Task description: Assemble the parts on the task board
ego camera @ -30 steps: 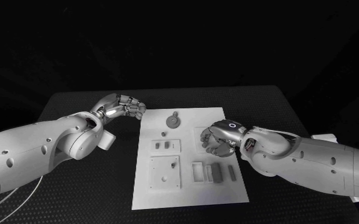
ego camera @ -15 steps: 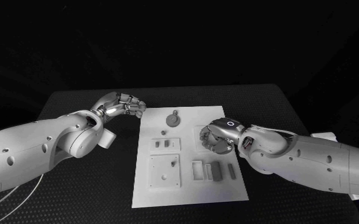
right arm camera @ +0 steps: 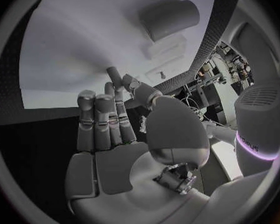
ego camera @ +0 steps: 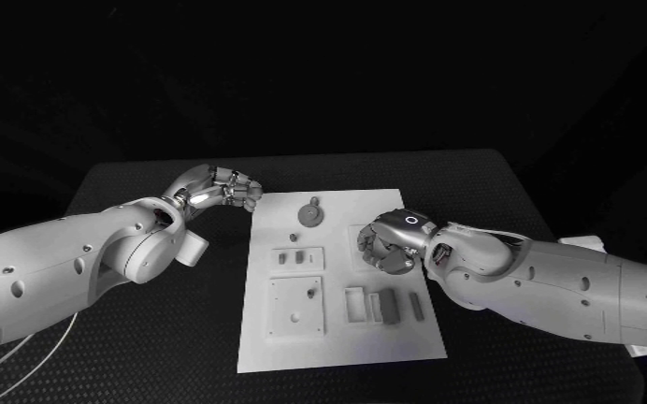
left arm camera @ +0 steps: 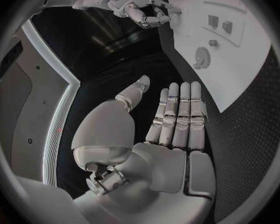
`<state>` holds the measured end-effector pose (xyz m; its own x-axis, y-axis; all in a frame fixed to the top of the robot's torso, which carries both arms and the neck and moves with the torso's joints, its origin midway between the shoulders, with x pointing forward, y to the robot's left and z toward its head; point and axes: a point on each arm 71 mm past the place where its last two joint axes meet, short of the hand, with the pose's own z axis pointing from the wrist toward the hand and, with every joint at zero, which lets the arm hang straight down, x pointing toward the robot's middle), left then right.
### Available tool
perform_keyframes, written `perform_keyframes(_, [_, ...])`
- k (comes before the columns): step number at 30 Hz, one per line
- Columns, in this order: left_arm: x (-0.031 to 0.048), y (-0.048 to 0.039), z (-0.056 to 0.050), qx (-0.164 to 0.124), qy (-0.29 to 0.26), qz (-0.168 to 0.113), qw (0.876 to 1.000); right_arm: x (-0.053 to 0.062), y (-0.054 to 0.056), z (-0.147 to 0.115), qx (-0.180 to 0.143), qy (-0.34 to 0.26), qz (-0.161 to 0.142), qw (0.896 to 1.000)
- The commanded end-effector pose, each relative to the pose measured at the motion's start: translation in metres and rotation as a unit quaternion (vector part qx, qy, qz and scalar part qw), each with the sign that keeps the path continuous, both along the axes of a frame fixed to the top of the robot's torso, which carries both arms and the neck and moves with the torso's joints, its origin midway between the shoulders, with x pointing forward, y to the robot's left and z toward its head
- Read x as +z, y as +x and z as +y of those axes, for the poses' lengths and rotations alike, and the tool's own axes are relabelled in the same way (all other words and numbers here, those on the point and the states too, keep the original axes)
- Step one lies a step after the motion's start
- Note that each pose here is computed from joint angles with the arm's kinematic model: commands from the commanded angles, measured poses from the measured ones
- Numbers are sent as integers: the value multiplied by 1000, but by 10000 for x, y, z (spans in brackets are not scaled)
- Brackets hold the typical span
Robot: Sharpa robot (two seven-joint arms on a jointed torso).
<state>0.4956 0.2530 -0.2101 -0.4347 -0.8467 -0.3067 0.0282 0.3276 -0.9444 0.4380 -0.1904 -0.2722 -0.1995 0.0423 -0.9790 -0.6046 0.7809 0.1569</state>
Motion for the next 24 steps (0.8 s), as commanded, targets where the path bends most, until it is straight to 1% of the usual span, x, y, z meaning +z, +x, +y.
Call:
perform_keyframes(1, [1, -4, -22, -7, -6, 3, 1000, -21, -12, 16, 5, -9, -3, 1000])
perform_keyframes(8, [-2, -3, -19, -6, -6, 4, 1000, -35, 6, -4, -1, -15, -1, 1000])
perform_keyframes(24, [-4, -2, -14, -5, -5, 5, 1000, -52, 23, -15, -5, -28, -3, 1000])
